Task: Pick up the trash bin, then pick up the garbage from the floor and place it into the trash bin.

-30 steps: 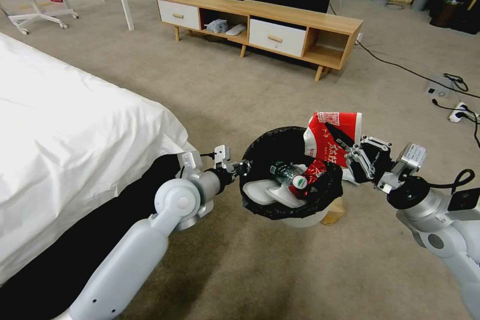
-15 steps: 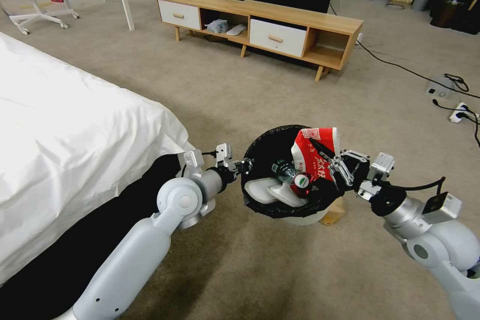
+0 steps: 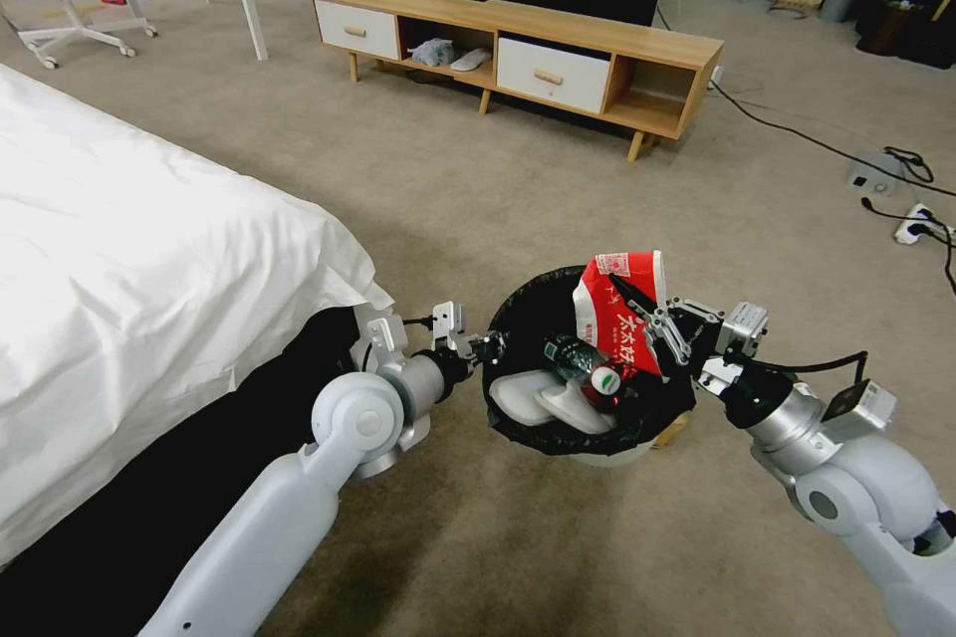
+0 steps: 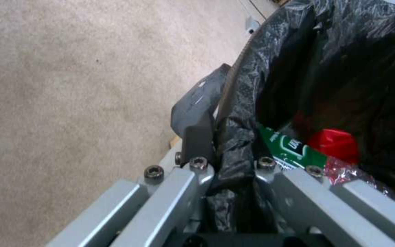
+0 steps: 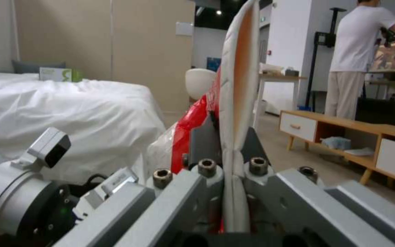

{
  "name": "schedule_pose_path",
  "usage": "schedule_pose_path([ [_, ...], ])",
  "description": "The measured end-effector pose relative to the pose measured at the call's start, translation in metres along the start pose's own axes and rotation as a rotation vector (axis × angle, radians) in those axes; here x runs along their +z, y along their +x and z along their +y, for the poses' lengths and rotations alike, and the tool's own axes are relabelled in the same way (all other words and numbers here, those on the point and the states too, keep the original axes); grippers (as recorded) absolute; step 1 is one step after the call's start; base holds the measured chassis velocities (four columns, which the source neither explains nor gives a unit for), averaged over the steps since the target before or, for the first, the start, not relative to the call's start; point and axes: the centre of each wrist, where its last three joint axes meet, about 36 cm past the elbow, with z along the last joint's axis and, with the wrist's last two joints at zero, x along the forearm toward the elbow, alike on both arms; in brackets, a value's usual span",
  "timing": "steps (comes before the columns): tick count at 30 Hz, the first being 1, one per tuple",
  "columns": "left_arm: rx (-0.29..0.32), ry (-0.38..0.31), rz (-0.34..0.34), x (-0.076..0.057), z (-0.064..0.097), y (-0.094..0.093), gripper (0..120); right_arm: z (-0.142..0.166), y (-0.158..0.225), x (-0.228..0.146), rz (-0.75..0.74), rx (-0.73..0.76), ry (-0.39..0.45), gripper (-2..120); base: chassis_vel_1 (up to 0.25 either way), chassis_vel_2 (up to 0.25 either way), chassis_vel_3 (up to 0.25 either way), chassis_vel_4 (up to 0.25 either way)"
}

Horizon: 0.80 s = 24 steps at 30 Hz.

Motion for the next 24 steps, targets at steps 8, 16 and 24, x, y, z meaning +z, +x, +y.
schedule_pose_path([
  [8,-0.004,-0.001,0.006,0.005,0.002,0.0,3,-0.001,0.0,0.001,0.002,0.002,0.0,0,0.0,0.0,0.0,0.0],
  [16,0.002,-0.003,0.02,0.009,-0.001,-0.008,3,-0.001,-0.001,0.001,-0.007,-0.005,0.001,0,0.0,0.0,0.0,0.0],
  [24,0.008,-0.006,0.023,0.009,-0.003,-0.01,3,0.0,-0.001,0.004,-0.004,-0.005,-0.003,0,0.0,0.0,0.0,0.0],
])
